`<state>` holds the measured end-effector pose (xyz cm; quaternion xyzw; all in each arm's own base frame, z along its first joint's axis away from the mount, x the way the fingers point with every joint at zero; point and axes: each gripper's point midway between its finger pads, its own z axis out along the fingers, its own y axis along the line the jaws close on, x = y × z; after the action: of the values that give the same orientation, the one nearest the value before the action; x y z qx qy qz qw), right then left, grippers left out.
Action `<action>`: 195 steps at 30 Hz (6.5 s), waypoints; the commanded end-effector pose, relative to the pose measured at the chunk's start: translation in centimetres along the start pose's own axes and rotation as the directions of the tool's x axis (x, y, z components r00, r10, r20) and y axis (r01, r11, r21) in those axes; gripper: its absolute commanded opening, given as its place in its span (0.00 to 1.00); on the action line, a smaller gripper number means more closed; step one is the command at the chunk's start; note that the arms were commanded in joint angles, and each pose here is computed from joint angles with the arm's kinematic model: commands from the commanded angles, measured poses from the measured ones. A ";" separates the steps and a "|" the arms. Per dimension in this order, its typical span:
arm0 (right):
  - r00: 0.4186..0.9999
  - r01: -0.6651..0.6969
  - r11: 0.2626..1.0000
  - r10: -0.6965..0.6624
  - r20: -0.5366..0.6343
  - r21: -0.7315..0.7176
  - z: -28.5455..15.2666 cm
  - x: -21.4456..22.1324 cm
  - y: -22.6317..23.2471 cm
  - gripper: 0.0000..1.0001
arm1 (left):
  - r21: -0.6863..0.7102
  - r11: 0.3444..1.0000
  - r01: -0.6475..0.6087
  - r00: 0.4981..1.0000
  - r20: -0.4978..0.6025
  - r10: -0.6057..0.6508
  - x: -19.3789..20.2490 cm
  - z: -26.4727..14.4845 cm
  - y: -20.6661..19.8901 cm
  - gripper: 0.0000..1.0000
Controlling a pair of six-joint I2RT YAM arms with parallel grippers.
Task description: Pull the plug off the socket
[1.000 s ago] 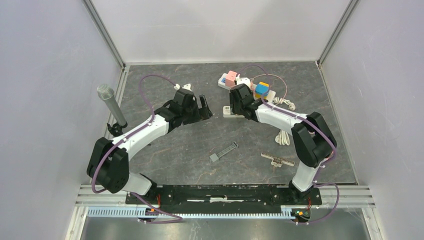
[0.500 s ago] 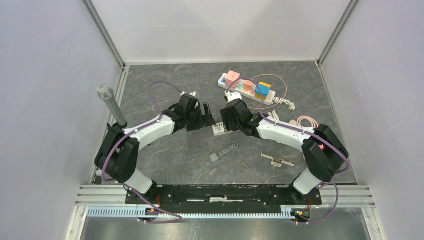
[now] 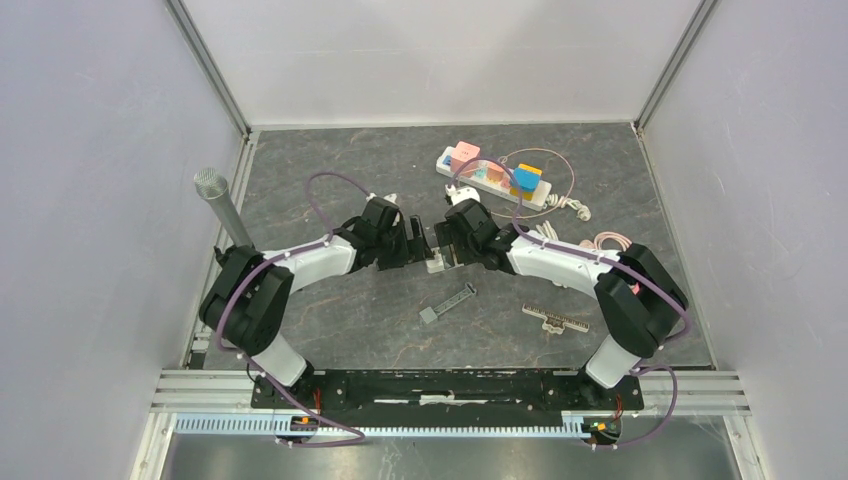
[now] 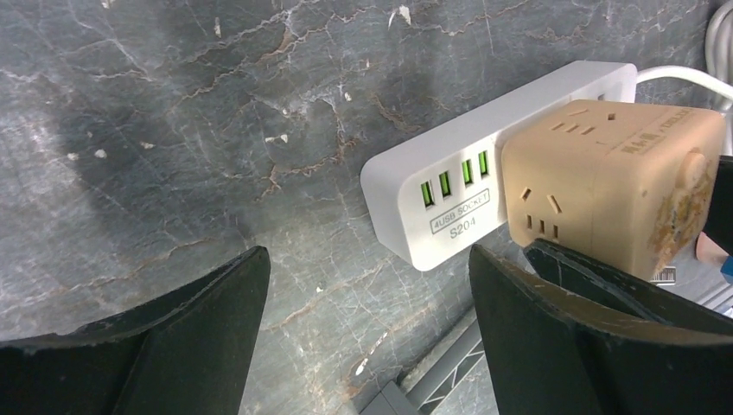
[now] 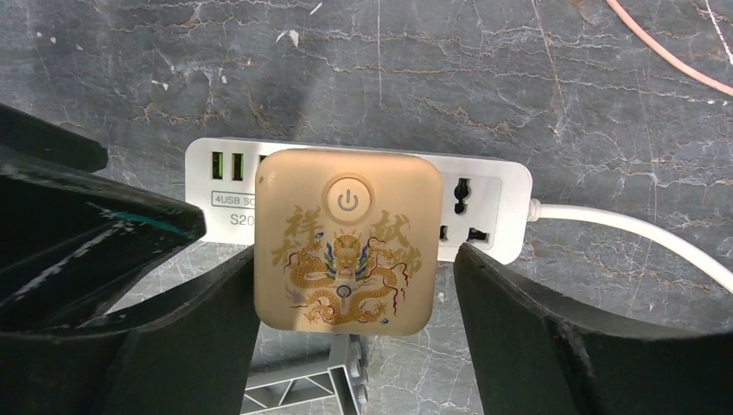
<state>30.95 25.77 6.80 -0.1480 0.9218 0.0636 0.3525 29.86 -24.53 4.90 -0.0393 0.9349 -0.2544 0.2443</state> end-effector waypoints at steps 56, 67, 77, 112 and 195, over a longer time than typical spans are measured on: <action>0.997 0.047 0.998 -0.043 0.066 -0.047 -0.7 -2.9 1.8 0.00 | -0.299 0.953 -0.053 0.978 -0.209 -0.011 6.9 3.2 7.0 0.47; 0.950 -0.091 0.992 0.112 0.292 -0.083 -7.1 -11.3 -0.8 0.00 | -0.261 0.961 -0.096 0.989 -0.137 0.062 3.2 2.5 4.5 0.48; 0.939 -0.173 0.978 0.200 0.281 -0.118 -6.9 -9.4 -2.3 0.00 | -0.220 0.968 -0.119 0.989 0.057 0.135 -4.8 -2.4 -1.1 0.68; 0.965 0.207 0.592 -0.256 0.062 -0.779 -3.8 2.9 20.2 0.72 | -0.341 0.938 0.061 0.740 0.647 0.187 -13.5 -22.6 0.6 1.00; 0.695 0.711 0.697 -0.717 0.052 0.092 3.3 -14.3 -20.6 0.45 | 0.012 0.974 -0.224 0.913 0.351 0.206 -19.6 -10.1 -6.9 1.00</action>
<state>48.15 10.29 11.36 -0.4627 0.7961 -0.0823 0.3812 41.42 -21.92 22.42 0.0266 0.8837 -0.2224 0.4110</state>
